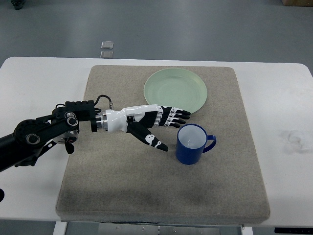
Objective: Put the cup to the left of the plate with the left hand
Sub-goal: 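Close the left hand's fingers around the blue mug's body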
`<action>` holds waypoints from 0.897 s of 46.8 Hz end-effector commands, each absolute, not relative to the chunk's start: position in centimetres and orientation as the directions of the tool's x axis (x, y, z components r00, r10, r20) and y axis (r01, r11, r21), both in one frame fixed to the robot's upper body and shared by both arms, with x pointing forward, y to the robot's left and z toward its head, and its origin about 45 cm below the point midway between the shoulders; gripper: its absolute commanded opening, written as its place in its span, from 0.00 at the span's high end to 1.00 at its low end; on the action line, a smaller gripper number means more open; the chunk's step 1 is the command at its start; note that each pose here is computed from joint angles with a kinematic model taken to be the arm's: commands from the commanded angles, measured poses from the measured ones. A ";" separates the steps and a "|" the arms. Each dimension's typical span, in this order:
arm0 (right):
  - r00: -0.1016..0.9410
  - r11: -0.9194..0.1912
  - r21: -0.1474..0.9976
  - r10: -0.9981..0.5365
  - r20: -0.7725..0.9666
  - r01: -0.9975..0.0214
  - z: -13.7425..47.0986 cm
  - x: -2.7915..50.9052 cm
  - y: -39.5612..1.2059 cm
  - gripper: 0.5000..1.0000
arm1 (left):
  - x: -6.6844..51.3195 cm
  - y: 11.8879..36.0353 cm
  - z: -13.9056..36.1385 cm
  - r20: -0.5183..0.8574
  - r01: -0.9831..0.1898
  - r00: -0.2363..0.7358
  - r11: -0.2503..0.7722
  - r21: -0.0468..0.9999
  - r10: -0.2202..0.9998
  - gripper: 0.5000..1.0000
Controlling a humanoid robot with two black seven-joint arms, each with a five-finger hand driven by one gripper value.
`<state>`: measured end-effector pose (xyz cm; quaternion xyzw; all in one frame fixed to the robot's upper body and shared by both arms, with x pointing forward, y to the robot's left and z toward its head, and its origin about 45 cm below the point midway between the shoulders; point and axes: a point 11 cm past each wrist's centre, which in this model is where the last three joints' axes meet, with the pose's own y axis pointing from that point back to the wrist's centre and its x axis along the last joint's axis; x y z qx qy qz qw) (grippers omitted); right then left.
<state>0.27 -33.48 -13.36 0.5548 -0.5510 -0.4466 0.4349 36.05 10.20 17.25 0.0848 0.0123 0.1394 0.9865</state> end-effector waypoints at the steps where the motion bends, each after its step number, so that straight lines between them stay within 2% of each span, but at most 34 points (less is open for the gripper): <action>1: -0.006 -0.013 0.975 -1.000 -0.015 -0.223 -13.4 0.3 -33.5 0.14 | 35.9 9.7 17.2 -0.004 -0.265 0.963 0.950 0.165 0.270 0.01; 42: -0.006 -0.013 0.975 -1.000 -0.015 -0.223 -13.4 0.3 -33.5 0.14 | 35.8 9.5 17.3 -0.005 -0.262 0.964 0.951 0.162 0.266 0.04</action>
